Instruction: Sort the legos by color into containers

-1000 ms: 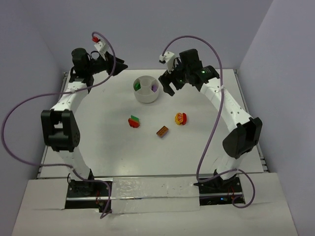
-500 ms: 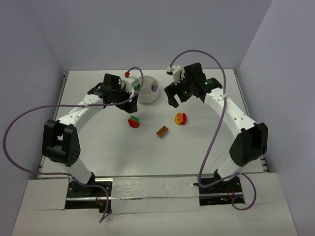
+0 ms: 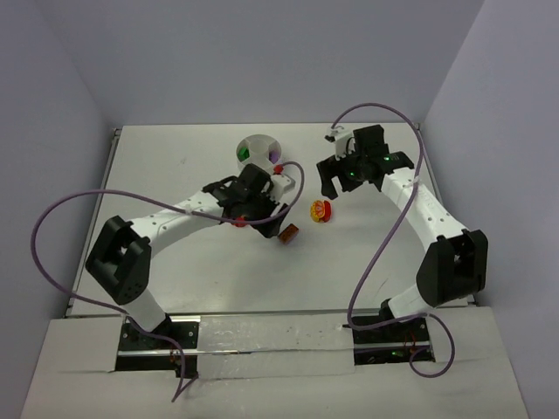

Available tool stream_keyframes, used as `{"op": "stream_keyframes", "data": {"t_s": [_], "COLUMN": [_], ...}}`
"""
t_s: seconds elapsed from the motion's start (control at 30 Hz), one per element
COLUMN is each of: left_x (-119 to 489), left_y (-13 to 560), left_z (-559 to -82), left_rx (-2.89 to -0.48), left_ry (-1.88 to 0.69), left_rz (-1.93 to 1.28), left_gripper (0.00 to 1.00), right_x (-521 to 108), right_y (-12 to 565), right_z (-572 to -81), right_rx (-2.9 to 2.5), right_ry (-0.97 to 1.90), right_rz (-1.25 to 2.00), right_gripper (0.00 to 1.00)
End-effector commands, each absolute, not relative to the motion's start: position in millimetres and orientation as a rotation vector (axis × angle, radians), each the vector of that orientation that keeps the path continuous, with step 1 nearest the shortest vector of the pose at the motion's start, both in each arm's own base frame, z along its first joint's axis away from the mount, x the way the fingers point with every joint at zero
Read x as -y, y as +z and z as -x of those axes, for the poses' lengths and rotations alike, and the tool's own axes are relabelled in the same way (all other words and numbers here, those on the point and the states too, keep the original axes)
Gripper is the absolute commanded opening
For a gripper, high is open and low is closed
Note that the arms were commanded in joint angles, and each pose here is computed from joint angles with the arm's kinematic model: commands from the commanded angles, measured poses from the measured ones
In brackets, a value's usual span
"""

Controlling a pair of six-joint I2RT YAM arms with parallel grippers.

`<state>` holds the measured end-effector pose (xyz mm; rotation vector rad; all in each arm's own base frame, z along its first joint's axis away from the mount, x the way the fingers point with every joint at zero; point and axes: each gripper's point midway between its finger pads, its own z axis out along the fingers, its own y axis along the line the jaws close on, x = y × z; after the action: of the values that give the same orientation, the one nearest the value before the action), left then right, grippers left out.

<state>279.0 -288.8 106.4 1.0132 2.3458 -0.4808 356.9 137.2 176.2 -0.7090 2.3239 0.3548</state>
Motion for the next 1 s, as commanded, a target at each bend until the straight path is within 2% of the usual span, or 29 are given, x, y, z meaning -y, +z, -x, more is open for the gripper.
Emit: {"op": "stream_keyframes", "data": {"t_s": [0.0,0.23,0.6,0.97], "left_x": [323.7,354.5,375.4,375.7], "left_y": [102.6,84.5,70.5,57.0], "left_z": [-284.8,-281.2,-294.0,-293.2], "left_rx": [-2.348,-2.395,-2.426,-2.458], "left_ry": [-0.415,-0.403,-0.398,-0.380], "left_rz": [-0.925,-0.972,-1.008,-1.042], "left_gripper": [0.76,0.66,0.69,0.62], "right_x": [-110.3,-93.2,-87.6,-84.7], "right_y": [192.0,185.0,182.2,179.5], "right_z": [-354.2,-348.8,-349.5,-352.0], "right_rx": [-2.280,-2.304,-2.313,-2.321], "right_ry": [0.330,0.330,0.342,0.348], "right_rz": [0.596,0.538,0.523,0.520], "right_gripper": [0.95,0.96,0.96,0.96]}}
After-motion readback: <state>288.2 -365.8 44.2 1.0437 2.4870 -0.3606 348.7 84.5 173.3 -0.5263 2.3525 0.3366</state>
